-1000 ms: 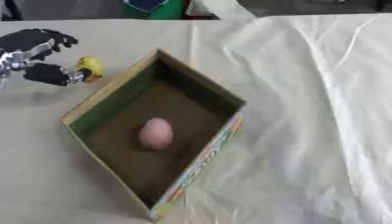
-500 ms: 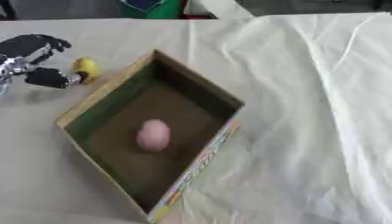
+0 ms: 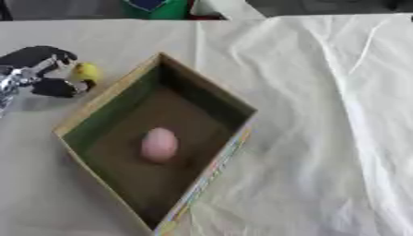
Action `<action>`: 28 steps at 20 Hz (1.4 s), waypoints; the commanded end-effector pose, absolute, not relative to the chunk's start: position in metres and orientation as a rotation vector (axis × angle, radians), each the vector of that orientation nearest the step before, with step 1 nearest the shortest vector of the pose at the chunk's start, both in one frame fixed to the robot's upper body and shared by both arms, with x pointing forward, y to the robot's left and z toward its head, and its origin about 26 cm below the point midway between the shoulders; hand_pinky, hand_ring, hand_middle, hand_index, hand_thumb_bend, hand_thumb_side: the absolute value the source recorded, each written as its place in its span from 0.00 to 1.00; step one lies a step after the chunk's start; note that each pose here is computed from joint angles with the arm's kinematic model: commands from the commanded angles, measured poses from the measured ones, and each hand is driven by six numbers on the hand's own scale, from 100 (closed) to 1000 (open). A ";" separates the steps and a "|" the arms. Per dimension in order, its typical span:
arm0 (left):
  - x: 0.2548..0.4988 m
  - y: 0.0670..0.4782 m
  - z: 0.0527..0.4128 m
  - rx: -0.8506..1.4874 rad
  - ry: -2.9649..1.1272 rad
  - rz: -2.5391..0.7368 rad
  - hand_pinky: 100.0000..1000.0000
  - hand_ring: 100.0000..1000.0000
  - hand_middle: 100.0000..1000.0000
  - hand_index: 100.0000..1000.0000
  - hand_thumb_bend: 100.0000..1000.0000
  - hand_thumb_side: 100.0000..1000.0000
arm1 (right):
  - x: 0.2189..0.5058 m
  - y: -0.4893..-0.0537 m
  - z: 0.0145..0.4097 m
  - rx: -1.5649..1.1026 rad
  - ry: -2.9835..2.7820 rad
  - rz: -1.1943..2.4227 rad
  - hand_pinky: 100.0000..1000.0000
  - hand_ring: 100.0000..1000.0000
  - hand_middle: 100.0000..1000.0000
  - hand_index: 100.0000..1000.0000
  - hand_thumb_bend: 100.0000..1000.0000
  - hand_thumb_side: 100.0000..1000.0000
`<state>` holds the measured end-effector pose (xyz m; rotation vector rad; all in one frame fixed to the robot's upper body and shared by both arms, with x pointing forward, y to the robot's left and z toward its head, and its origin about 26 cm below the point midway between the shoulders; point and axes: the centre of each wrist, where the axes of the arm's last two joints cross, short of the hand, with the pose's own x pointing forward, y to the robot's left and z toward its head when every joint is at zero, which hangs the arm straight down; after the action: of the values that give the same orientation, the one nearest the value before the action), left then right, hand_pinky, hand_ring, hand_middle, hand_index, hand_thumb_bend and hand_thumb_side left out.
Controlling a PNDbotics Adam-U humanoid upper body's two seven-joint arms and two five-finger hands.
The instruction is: Pick up objects on the table and place them in the box.
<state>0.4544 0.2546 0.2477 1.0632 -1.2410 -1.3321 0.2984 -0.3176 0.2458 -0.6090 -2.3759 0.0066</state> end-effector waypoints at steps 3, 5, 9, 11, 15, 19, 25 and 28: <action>0.455 0.257 0.262 1.044 -1.339 -1.274 0.50 0.74 0.71 0.84 0.03 0.58 | 0.294 -0.319 0.253 -0.628 -2.388 -0.015 0.79 0.61 0.51 0.74 0.00 0.51; 0.455 0.257 0.262 1.037 -1.364 -1.260 0.46 0.71 0.66 0.79 0.00 0.49 | 0.294 -0.320 0.252 -0.633 -2.382 -0.022 0.79 0.61 0.51 0.74 0.00 0.51; 0.456 0.256 0.260 0.980 -1.393 -1.250 0.38 0.63 0.56 0.70 0.00 0.27 | 0.294 -0.320 0.251 -0.640 -2.371 -0.036 0.78 0.61 0.51 0.74 0.00 0.53; 0.455 0.255 0.261 0.959 -1.403 -1.249 0.34 0.60 0.53 0.67 0.00 0.16 | 0.294 -0.321 0.251 -0.645 -2.367 -0.041 0.78 0.61 0.51 0.74 0.00 0.54; 0.452 0.252 0.265 0.931 -1.433 -1.250 0.28 0.54 0.47 0.61 0.00 0.17 | 0.294 -0.321 0.251 -0.644 -2.366 -0.040 0.78 0.61 0.51 0.74 0.00 0.54; 0.449 0.251 0.268 0.920 -1.468 -1.218 0.18 0.47 0.41 0.56 0.00 0.20 | 0.294 -0.320 0.251 -0.640 -2.366 -0.037 0.78 0.61 0.51 0.74 0.00 0.55; 0.442 0.247 0.278 0.947 -1.550 -1.139 0.12 0.42 0.38 0.52 0.00 0.23 | 0.294 -0.321 0.250 -0.640 -2.364 -0.040 0.78 0.61 0.51 0.74 0.00 0.55; 0.434 0.240 0.288 0.973 -1.604 -1.153 0.12 0.42 0.38 0.52 0.00 0.24 | 0.293 -0.321 0.249 -0.639 -2.362 -0.038 0.78 0.61 0.51 0.74 0.00 0.54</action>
<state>0.4404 0.2352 0.2688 0.9195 -1.5599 -1.1644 0.2973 -0.3200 0.2405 -0.6310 -2.3332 -0.0492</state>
